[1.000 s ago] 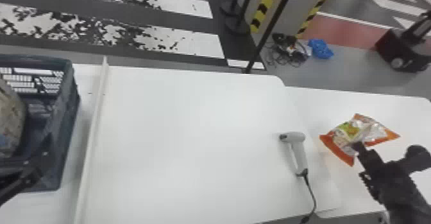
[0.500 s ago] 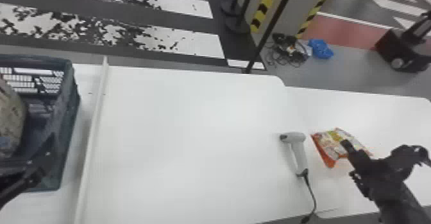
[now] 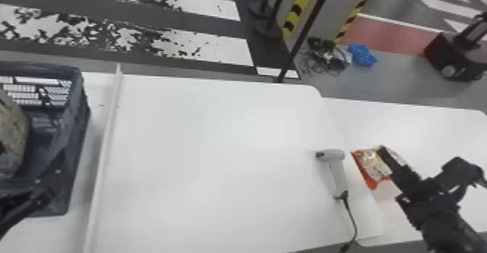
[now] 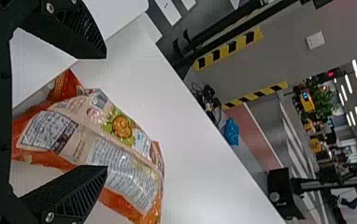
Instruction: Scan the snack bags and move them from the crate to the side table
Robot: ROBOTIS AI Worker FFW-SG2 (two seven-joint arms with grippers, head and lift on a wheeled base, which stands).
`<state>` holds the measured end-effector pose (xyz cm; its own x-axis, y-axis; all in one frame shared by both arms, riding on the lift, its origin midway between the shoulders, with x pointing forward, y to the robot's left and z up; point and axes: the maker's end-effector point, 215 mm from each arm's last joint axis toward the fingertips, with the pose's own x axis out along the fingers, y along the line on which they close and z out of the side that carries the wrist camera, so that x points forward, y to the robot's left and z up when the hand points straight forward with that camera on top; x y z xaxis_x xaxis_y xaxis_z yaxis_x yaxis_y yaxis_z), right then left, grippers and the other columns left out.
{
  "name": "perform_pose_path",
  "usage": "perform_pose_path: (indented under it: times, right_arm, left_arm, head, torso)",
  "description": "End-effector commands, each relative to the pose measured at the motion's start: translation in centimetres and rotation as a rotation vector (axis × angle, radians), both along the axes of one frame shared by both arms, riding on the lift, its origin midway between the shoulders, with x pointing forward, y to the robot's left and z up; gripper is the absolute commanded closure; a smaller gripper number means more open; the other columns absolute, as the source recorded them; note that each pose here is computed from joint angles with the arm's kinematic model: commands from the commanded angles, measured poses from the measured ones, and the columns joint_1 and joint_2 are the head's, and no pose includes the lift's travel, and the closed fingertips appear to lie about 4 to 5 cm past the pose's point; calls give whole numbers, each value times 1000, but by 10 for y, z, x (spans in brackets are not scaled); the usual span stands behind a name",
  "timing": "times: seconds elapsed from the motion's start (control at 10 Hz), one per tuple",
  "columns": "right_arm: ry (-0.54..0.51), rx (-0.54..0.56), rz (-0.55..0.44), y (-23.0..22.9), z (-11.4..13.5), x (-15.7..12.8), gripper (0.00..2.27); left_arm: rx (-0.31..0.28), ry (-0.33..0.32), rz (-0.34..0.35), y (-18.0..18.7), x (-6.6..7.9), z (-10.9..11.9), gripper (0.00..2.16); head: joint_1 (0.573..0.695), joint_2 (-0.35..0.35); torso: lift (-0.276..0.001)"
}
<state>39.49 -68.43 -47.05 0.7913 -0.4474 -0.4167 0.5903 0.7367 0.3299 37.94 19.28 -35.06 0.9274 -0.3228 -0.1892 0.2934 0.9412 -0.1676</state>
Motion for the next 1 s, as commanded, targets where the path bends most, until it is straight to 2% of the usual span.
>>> perform_pose_path:
  times: [0.0,0.2,0.5,0.7,0.8,0.9]
  right_arm:
    - [-48,-91,106,40,33,12,66]
    - [-133,-160,246,99,71,29,87]
    - [-252,-337,461,229,125,44,113]
    - [-296,-273,524,302,123,42,113]
    - [-301,-236,569,343,115,39,113]
    - [-305,-246,592,374,112,33,113]
  left_arm:
    - [-5,-6,-2,-3,1,3,70]
    - [-1,-4,13,-3,1,4,70]
    - [16,0,26,-13,-1,2,70]
    - [16,0,24,-26,-1,2,70]
    - [20,12,19,-30,-2,-3,70]
    - [19,12,20,-30,-2,-3,70]
  head:
    - [695,-350]
    - [695,-350]
    - [695,-350]
    - [695,-350]
    - [695,-316]
    - [695,-297]
  torso:
    - [-87]
    - [-87]
    - [-87]
    - [-87]
    - [-87]
    - [-87]
